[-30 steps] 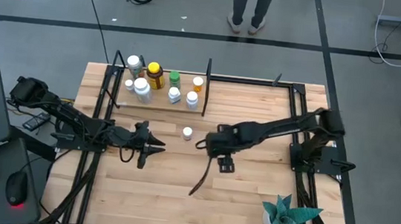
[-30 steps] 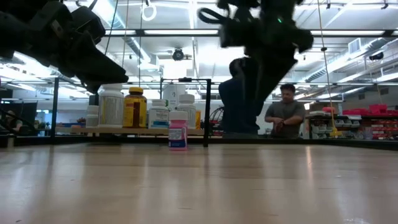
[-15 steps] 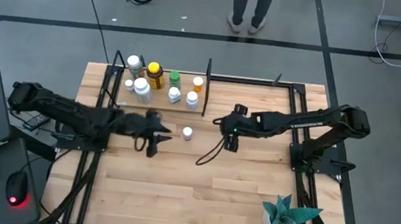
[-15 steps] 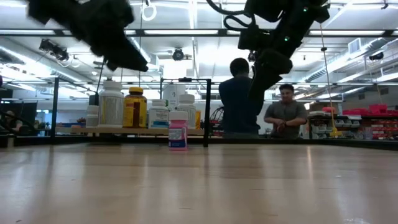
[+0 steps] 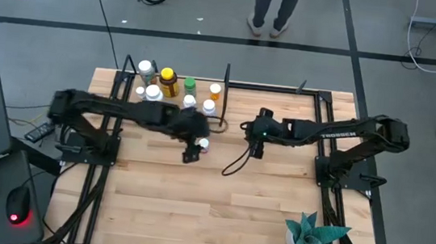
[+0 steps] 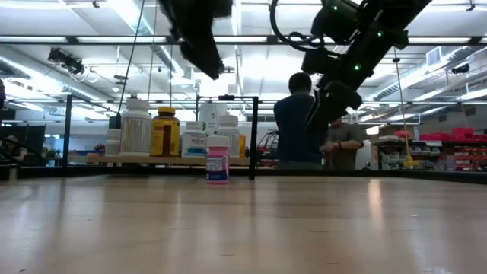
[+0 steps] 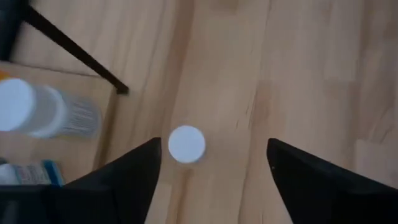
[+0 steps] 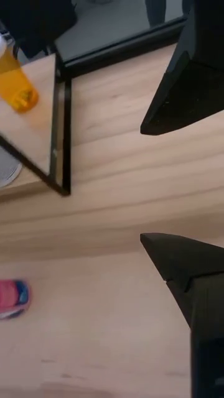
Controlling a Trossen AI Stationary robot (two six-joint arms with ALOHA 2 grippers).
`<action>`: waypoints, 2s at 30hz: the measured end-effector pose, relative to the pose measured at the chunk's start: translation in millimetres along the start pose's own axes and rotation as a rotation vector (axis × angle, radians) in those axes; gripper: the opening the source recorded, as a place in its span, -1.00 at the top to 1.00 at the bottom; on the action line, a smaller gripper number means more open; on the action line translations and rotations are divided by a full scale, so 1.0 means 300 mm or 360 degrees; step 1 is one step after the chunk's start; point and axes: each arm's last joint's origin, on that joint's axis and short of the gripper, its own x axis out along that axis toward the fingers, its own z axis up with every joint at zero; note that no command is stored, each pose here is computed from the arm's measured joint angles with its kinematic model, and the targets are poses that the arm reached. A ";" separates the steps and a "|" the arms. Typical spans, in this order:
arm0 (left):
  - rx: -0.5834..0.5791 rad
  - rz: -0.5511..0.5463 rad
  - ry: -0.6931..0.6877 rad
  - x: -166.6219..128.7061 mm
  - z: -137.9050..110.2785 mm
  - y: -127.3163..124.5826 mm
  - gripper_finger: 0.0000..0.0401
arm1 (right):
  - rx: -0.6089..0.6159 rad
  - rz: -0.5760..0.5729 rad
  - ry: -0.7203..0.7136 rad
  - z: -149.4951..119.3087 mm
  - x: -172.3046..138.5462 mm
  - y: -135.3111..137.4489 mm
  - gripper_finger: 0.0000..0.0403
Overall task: Pick and place medicine bottles onto shelf by color
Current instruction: Put the pink medicine bottle on the shelf
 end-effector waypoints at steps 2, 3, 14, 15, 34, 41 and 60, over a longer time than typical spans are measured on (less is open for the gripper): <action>-0.0004 -0.0005 0.0159 0.049 0.021 0.011 -0.54 | 0.0011 -0.0010 -0.0014 -0.008 -0.010 -0.020 -0.38; -0.0008 -0.0013 0.0237 0.072 0.027 0.016 -0.56 | 0.0026 0.0001 -0.0035 -0.011 -0.016 -0.029 -0.38; -0.0054 -0.0024 0.0457 0.246 0.065 0.056 -0.76 | 0.0104 0.0068 -0.0152 -0.084 -0.059 -0.075 -0.38; -0.0067 -0.0025 0.0475 0.257 0.062 0.063 -0.77 | 0.0108 0.0068 -0.0155 -0.092 -0.061 -0.078 -0.38; -0.0159 -0.0047 0.0615 0.341 0.008 0.098 -0.82 | 0.0157 0.0085 -0.0175 -0.128 -0.042 -0.102 -0.38; -0.0159 -0.0043 0.0604 0.369 -0.018 0.096 -0.82 | 0.0176 0.0086 -0.0178 -0.127 -0.042 -0.102 -0.38; -0.0180 0.0011 0.0565 0.388 -0.016 0.097 -0.77 | 0.0184 0.0084 -0.0189 -0.125 -0.042 -0.102 -0.38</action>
